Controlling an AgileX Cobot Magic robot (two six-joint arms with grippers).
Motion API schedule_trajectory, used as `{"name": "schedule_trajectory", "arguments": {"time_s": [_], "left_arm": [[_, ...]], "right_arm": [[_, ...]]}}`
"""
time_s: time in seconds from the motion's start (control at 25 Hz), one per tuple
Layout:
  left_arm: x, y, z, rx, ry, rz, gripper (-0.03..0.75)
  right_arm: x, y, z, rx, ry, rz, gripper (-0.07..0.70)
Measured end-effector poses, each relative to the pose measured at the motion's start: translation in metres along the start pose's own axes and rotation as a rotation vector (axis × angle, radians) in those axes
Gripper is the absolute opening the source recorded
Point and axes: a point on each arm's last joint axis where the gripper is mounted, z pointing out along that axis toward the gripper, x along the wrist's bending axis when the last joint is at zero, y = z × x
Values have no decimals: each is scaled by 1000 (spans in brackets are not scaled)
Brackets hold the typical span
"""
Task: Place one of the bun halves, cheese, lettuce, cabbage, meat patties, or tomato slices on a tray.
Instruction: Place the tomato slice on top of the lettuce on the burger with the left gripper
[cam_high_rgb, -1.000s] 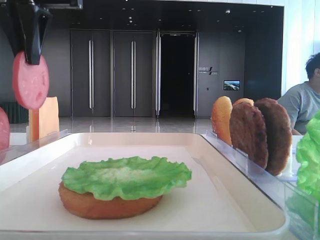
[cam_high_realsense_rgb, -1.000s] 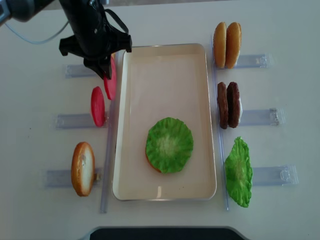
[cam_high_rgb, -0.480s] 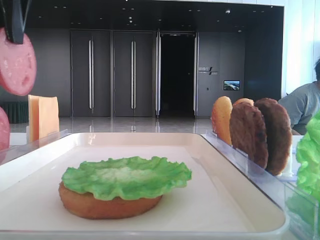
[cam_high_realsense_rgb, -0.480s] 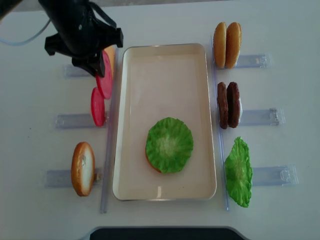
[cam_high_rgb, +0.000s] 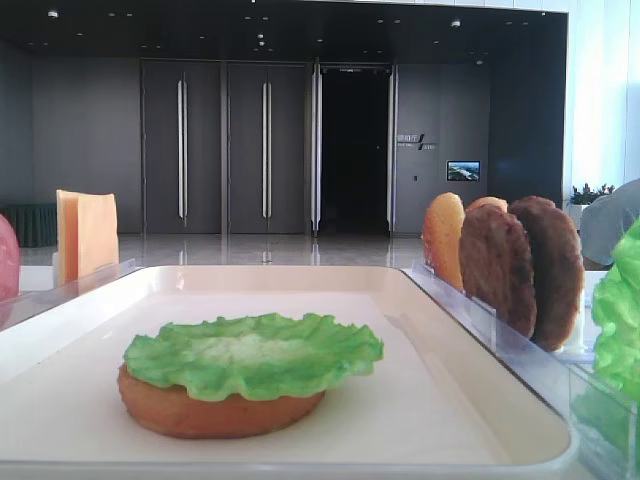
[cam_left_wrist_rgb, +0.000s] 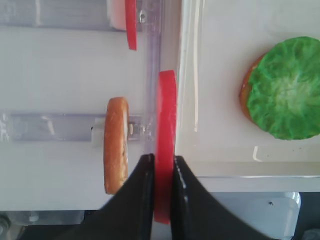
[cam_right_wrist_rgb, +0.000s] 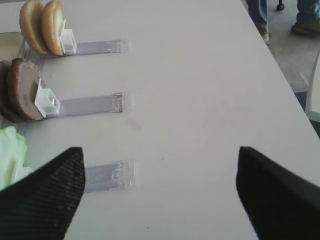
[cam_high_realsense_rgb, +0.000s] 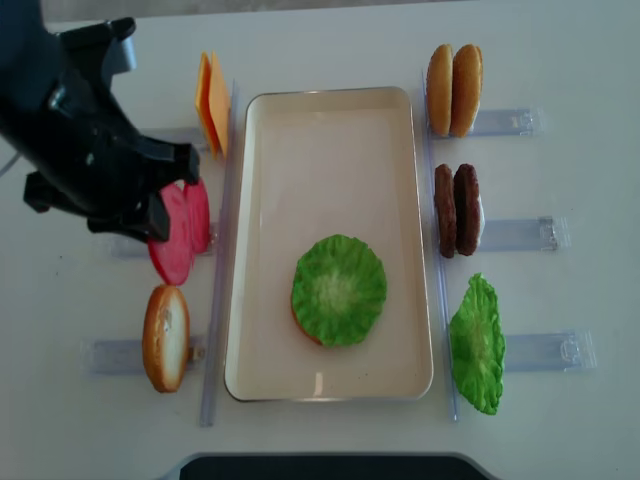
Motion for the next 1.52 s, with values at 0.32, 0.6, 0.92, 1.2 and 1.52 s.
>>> {"name": "schedule_trajectory", "arguments": {"time_s": [0.32, 0.6, 0.92, 1.2, 1.52], "left_arm": [[11, -16, 2, 10, 26, -21, 48], [5, -14, 15, 58, 6, -26, 48], [-17, -1, 40, 83, -130, 17, 48], [-44, 8, 61, 116, -354, 70, 48], [-71, 13, 89, 197, -583, 137, 48]], "right_arm": [[0, 0, 0, 0, 0, 0, 584], [0, 0, 0, 0, 0, 0, 584], [0, 0, 0, 0, 0, 0, 584], [0, 0, 0, 0, 0, 0, 584], [0, 0, 0, 0, 0, 0, 584]]}}
